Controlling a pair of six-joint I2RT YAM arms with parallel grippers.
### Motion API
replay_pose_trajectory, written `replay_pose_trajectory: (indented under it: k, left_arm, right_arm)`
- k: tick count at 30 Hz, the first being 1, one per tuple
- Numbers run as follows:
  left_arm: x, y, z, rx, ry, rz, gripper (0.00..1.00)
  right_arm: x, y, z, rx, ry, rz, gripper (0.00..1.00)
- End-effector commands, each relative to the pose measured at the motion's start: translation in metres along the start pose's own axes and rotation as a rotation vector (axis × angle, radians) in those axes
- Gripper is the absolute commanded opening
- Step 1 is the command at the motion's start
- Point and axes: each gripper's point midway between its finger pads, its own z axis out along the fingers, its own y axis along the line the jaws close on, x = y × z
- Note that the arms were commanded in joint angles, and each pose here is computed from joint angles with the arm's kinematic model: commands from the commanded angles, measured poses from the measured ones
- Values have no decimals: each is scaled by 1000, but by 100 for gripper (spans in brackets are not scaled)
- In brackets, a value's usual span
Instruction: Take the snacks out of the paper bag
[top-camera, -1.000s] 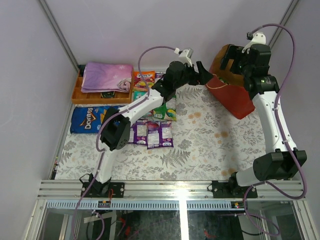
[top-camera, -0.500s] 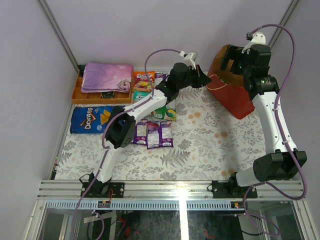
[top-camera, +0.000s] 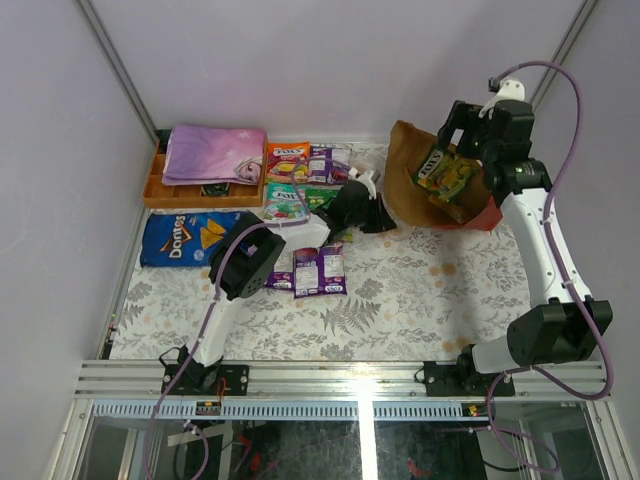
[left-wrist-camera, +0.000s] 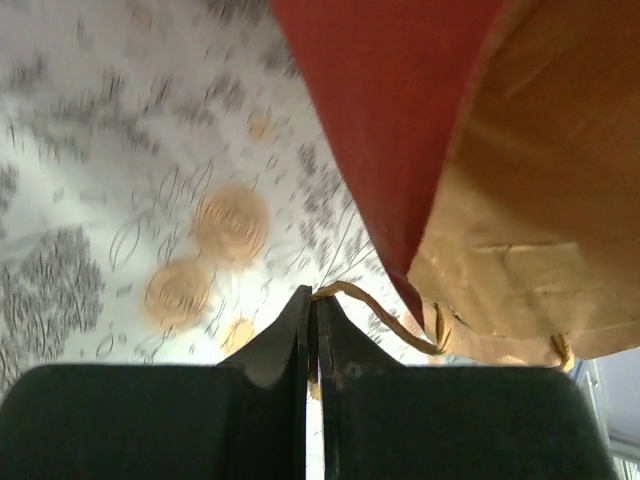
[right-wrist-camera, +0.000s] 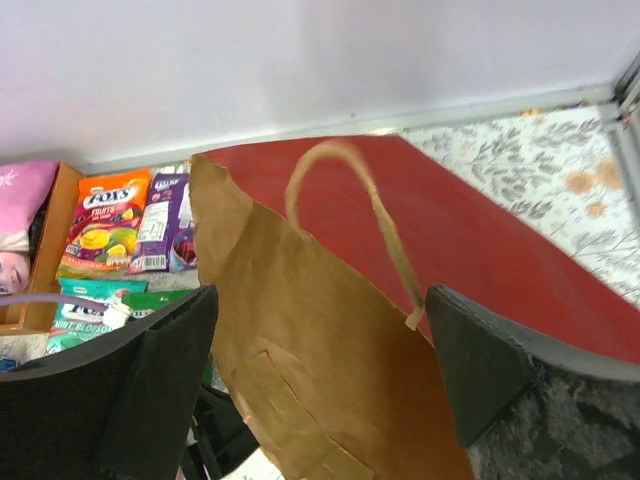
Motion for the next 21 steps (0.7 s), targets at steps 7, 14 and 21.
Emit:
replay_pose_trajectory:
  k: [7, 14, 21]
  left_arm:
    - [6, -24, -12, 36, -63, 13, 0]
    - [2, -31, -11, 54, -64, 18, 0]
    - [4, -30, -7, 60, -59, 18, 0]
  right_arm:
    - [63, 41, -18, -111, 8, 40, 85]
    - [88, 98, -72, -177, -76, -178, 83]
    - [119, 120, -92, -192, -66, -168, 84]
